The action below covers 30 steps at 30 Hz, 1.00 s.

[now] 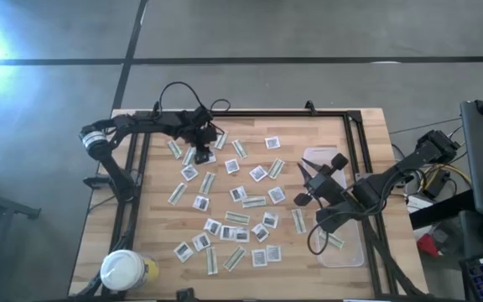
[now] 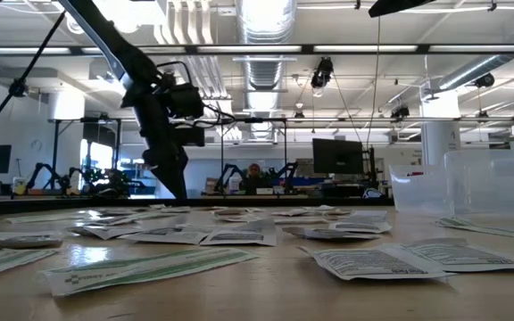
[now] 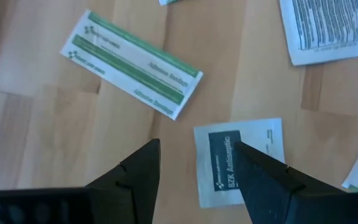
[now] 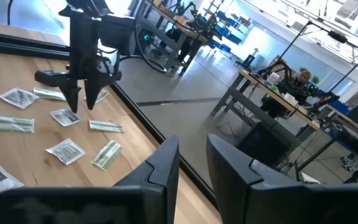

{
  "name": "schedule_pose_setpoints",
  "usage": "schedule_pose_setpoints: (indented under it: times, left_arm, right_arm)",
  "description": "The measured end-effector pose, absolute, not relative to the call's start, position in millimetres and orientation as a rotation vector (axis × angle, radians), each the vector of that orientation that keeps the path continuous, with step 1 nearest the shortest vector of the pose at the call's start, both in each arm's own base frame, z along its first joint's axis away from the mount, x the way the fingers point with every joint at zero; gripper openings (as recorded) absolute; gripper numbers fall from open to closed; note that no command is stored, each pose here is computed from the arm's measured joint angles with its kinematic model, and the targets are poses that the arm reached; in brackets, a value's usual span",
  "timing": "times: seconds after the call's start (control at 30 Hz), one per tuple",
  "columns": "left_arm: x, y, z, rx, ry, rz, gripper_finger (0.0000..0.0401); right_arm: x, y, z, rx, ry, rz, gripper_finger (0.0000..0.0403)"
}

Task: Pick & Place First Aid Supplies
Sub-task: Put the towelette pack into the top bin

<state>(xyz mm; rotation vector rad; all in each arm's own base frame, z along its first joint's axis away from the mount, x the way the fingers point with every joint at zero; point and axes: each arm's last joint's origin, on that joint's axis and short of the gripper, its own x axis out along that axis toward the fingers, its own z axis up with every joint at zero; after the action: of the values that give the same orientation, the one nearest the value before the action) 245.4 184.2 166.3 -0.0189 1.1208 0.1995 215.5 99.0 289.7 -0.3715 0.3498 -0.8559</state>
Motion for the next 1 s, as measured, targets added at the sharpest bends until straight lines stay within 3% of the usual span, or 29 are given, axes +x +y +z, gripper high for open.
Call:
schedule_pose_setpoints:
  times: [1.0]
  left_arm:
    - [230.0,181.0,140.5,-0.173,1.049,0.256,0.0187]
  right_arm:
    - [215.7,99.2,289.9,-0.367,0.347,-0.856,0.0069]
